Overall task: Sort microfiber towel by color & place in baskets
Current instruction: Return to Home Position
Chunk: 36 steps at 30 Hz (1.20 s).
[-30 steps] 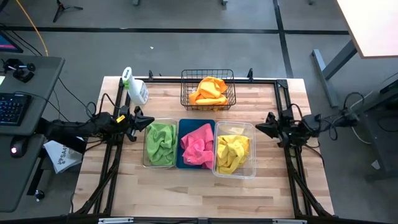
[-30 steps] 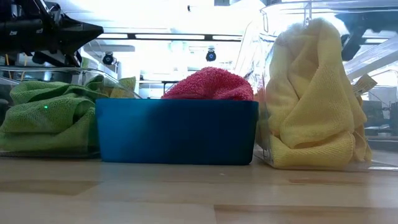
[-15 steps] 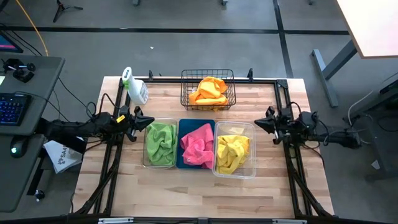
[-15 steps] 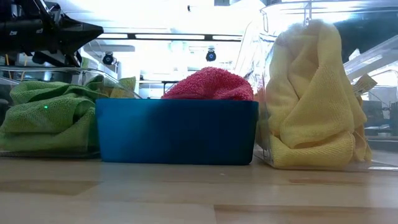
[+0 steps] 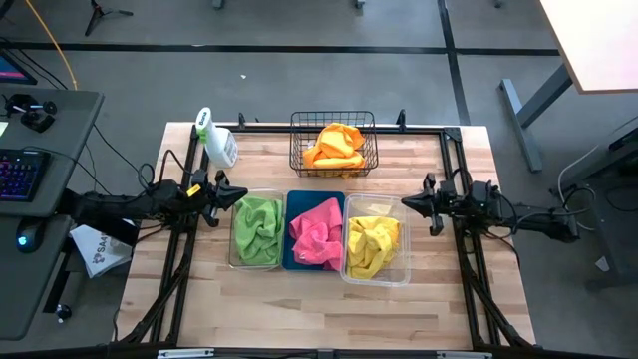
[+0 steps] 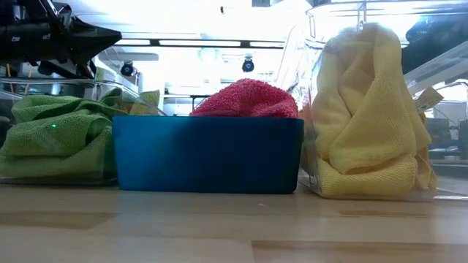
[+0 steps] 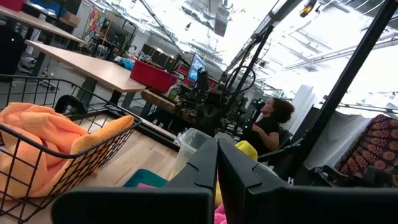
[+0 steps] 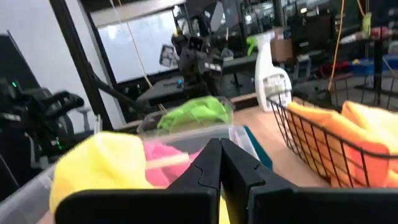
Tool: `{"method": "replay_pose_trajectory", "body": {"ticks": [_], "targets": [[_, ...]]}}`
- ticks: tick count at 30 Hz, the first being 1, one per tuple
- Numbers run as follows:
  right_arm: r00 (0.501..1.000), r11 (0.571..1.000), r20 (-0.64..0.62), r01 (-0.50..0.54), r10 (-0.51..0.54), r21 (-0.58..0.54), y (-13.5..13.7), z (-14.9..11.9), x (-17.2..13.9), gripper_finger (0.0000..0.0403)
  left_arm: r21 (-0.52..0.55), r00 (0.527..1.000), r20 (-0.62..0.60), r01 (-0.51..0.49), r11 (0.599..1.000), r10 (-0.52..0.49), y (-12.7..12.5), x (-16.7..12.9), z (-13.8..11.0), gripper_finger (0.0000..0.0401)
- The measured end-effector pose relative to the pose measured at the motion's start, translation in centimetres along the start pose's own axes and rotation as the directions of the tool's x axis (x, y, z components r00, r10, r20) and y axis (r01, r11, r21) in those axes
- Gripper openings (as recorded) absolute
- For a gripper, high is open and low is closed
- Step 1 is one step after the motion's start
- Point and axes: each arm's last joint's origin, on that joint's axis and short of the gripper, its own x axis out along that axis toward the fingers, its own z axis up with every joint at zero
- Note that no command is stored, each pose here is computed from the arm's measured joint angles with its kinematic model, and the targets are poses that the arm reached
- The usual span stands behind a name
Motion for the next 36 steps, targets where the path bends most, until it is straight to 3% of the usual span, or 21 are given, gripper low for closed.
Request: {"method": "replay_pose_trajectory", "body": {"ticks": [9, 36], "targets": [[0.999, 0.997, -0.031, 0.013, -0.011, 0.08, -0.07, -0.28, 0.03, 0.0, 0.0, 1.0, -0.002, -0.001, 1.0, 0.001, 0.01, 0.0, -0.02, 0.0001], [0.999, 0.997, -0.033, 0.016, -0.013, 0.073, -0.08, -0.29, 0.02, 0.0, 0.0, 1.0, -0.002, -0.001, 1.0, 0.001, 0.01, 0.0, -0.02, 0.0001]]}}
